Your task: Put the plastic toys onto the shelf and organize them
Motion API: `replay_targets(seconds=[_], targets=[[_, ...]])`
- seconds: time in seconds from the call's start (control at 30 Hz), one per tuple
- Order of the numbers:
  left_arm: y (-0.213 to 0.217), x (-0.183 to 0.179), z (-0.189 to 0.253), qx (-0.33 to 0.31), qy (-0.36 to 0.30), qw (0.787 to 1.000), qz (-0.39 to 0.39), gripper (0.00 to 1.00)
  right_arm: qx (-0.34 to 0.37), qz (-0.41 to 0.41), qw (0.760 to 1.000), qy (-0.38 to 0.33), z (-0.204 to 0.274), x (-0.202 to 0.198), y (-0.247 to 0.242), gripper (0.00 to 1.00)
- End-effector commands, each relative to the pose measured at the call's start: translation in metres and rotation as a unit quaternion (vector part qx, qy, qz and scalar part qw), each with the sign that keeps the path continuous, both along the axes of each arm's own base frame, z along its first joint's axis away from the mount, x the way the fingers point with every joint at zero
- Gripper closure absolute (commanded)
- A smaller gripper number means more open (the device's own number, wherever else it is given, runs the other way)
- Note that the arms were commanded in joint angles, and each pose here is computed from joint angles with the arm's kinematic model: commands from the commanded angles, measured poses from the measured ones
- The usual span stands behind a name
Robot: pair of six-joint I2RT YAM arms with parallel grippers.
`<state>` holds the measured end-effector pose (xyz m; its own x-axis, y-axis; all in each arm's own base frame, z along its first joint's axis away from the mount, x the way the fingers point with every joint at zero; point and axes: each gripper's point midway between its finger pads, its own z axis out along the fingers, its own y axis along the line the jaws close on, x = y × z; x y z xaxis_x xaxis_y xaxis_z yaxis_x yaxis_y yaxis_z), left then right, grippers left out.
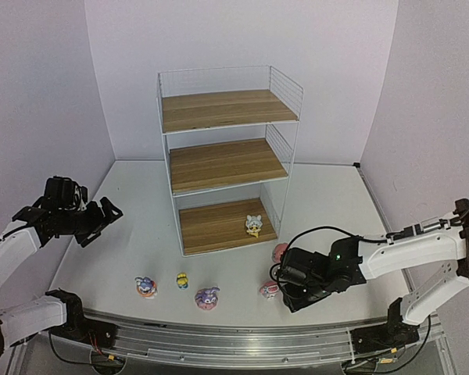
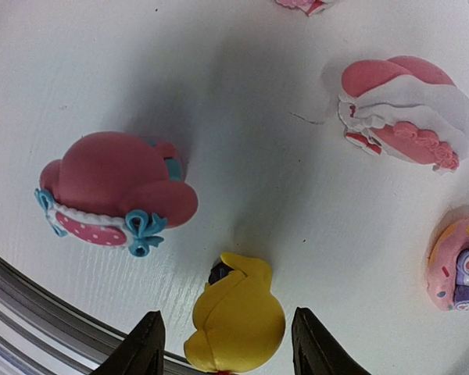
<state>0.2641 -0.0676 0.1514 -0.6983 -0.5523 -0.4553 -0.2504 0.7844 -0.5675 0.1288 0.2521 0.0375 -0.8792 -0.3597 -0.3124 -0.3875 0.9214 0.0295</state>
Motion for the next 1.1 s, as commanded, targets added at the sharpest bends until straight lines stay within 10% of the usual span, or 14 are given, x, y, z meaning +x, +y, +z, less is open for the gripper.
replay_targets(seconds=[0.0, 0.77, 1.07], targets=[[-0.003, 0.002, 0.009, -0.007, -0.02, 1.0, -0.009, 0.0, -0.006, 0.004, 1.0, -0.003, -0.003, 0.001, 0.0, 0.52], [-0.032, -0.01, 0.071, -0.067, -0.079, 0.991, -0.086, 0.0, 0.09, 0.099, 0.991, -0.009, 0.085, -0.015, 0.013, 1.0], [-0.111, -0.054, 0.129, -0.245, -0.146, 0.907, -0.311, 0.0, 0.238, 0.421, 0.873, -0.065, 0.175, -0.051, 0.1, 1.0]])
